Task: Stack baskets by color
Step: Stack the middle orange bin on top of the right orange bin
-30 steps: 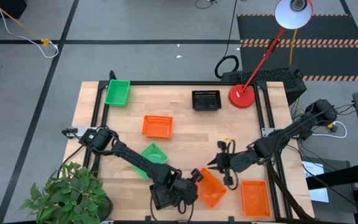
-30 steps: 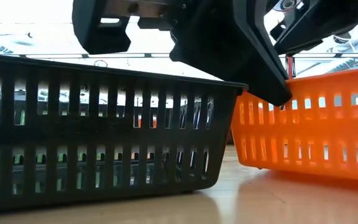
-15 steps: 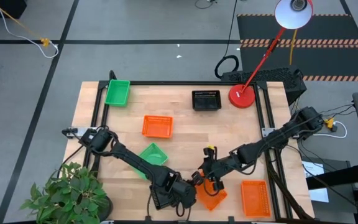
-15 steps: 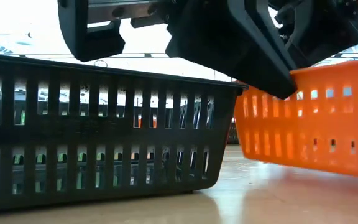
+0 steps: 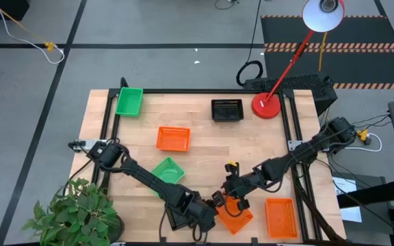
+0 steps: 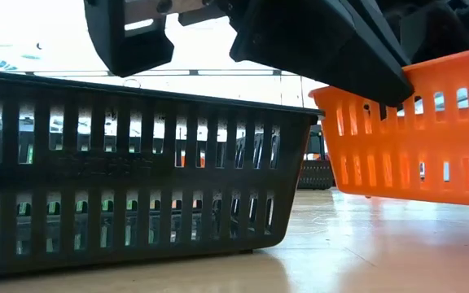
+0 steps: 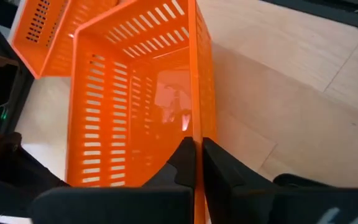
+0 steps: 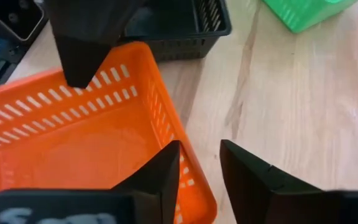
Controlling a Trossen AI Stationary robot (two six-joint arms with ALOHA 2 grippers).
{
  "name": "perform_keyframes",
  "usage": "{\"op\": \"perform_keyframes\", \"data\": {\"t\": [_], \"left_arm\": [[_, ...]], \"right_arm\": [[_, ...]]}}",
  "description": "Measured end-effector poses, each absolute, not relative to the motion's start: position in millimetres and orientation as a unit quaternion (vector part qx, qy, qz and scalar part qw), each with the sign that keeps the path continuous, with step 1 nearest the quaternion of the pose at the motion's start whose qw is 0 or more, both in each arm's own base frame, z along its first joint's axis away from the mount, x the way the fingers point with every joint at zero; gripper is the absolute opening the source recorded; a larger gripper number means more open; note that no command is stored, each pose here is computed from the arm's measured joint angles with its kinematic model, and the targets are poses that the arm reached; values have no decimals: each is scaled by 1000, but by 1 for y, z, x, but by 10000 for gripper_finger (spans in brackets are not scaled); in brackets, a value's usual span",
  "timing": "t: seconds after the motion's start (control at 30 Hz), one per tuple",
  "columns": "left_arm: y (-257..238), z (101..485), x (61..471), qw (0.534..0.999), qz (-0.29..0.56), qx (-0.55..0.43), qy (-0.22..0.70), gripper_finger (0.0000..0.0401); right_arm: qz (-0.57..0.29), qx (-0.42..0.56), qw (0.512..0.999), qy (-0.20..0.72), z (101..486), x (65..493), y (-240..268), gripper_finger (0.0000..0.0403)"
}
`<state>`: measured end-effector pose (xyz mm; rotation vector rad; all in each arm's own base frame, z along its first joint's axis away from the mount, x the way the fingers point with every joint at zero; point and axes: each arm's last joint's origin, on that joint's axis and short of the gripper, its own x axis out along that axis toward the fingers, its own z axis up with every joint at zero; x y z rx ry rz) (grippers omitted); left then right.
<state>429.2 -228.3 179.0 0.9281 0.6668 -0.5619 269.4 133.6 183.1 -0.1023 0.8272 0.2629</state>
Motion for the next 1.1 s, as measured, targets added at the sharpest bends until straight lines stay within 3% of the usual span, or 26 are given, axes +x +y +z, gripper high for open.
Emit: {"op": "perform_keyframes", "data": {"t": [0.37,0.47,0.67,0.8,1.1], "left_arm": [[-233,179,427,792,-257,461,307,10],[-232,179,427,792,-254,462,307,8],[-232,180,428,792,-241,472,304,19],[-233,180,427,791,-242,475,301,8],[-235,182,429,796,-232,478,290,13]], "right_arm": [[158,-51,894,416,181,267,135,7],[157,-53,895,415,181,266,136,22],[154,-54,892,421,181,264,138,96],[155,-56,893,419,181,264,138,108],[167,-69,888,423,180,263,139,10]]}}
